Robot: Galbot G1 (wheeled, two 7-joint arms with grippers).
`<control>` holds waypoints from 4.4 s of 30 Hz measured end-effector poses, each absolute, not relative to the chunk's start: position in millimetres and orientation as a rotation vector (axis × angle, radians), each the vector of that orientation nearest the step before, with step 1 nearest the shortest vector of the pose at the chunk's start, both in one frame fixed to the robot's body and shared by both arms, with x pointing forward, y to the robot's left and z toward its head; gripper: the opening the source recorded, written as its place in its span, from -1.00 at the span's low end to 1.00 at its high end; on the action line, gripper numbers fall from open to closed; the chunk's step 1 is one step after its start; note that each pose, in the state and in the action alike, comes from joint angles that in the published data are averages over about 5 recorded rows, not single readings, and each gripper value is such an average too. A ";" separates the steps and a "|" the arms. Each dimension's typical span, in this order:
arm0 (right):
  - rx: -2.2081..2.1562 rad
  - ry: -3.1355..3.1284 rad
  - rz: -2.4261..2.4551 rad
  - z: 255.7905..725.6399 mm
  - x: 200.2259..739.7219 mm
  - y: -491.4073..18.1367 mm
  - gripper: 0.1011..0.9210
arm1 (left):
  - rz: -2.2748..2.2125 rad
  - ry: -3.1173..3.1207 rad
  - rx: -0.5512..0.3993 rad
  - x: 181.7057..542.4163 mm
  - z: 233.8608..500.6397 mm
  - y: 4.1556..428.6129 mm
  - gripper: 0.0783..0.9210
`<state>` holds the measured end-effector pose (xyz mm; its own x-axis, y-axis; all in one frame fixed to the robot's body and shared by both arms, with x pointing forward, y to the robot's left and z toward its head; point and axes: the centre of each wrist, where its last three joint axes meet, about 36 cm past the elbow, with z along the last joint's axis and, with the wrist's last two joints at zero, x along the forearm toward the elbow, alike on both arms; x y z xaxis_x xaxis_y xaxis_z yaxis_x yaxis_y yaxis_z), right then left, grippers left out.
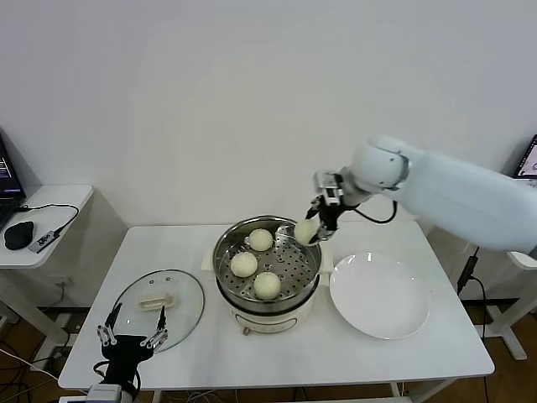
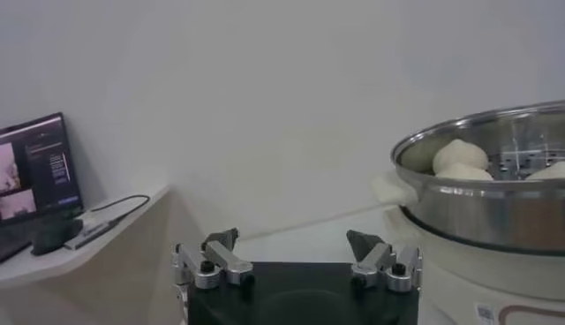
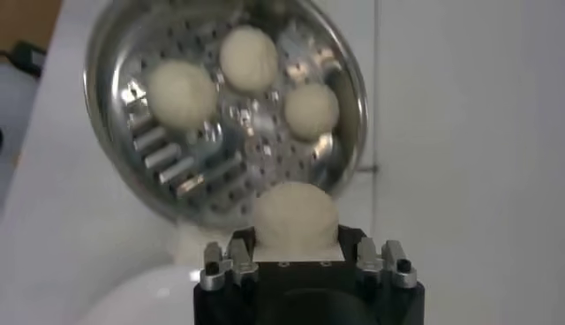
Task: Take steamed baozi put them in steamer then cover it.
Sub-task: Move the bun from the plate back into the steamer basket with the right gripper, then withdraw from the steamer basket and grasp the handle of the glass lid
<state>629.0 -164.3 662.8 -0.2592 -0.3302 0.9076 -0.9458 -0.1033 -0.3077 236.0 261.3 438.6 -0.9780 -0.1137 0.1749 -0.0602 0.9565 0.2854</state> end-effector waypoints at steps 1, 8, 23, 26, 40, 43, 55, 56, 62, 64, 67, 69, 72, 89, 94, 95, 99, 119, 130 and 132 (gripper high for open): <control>1.418 -1.590 1.374 658.4 628.4 -159.0 0.20 | -0.417 -2.918 0.131 236.1 438.5 261.5 0.77; 1.438 -1.536 1.349 629.6 628.4 -131.8 0.20 | -0.414 -2.915 0.140 236.9 436.9 264.2 0.77; 1.381 -1.501 1.374 597.8 643.6 -124.1 0.22 | -0.411 -2.918 0.144 238.2 436.8 265.3 0.77; 1.384 -1.501 1.377 594.7 644.5 -122.2 0.30 | -0.411 -2.918 0.144 238.0 436.8 265.3 0.77; 1.403 -1.574 1.397 623.5 643.8 -132.7 0.76 | -0.404 -2.921 0.145 239.7 435.6 265.1 0.77; 1.410 -1.623 1.395 632.2 637.3 -139.5 0.76 | -0.403 -2.925 0.142 241.1 434.9 265.2 0.77; 1.332 -2.145 1.302 618.2 581.7 -194.7 0.76 | -0.411 -2.953 0.140 248.3 430.9 266.8 0.77; 1.314 -2.203 1.283 613.5 576.5 -200.4 0.76 | -0.411 -2.954 0.138 249.0 430.2 266.6 0.77; 1.185 -2.558 1.118 577.8 546.8 -230.0 0.76 | -0.413 -2.961 0.137 252.3 423.6 264.2 0.77; 1.135 -2.669 1.055 563.5 538.5 -239.0 0.76 | -0.416 -2.962 0.139 253.1 420.7 263.5 0.77; 1.064 -2.829 0.942 541.5 525.2 -250.8 0.76 | -0.430 -2.965 0.143 254.3 416.0 263.1 0.77; 1.015 -2.925 0.848 526.7 515.0 -258.8 0.76 | -0.449 -2.966 0.147 255.6 412.7 263.8 0.77; 0.912 -3.042 0.701 502.6 497.8 -274.9 0.76 | -0.513 -2.963 0.152 257.8 407.3 267.5 0.77; 0.051 -3.145 0.349 391.4 343.6 -378.3 0.76 | -1.752 -2.537 0.010 273.0 362.8 323.4 0.77; -0.042 -3.120 0.323 379.9 315.7 -382.1 0.76 | -1.989 -2.340 -0.064 281.5 345.9 335.7 0.77; -0.056 -3.117 0.322 379.2 311.7 -382.9 0.76 | -2.020 -2.308 -0.077 283.7 342.4 337.6 0.77; -0.097 -3.106 0.321 379.0 297.8 -385.7 0.76 | -2.107 -2.205 -0.125 294.5 328.3 343.7 0.77; -0.168 -3.056 0.344 366.5 264.3 -386.8 0.76 | -2.226 -2.024 -0.190 364.2 289.3 367.1 0.77; -0.168 -3.033 0.354 357.1 261.5 -380.9 0.76 | -2.219 -2.016 -0.183 395.8 283.4 375.6 0.77; -0.167 -3.031 0.356 356.0 261.8 -379.3 0.76 | -2.216 -2.020 -0.182 399.8 282.3 375.7 0.77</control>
<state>261.8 -379.3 356.0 -0.9904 0.1178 0.0720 0.0979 0.9670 -0.2350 399.8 375.7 282.3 -0.9832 -0.0200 0.1812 0.1822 -0.0907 0.9791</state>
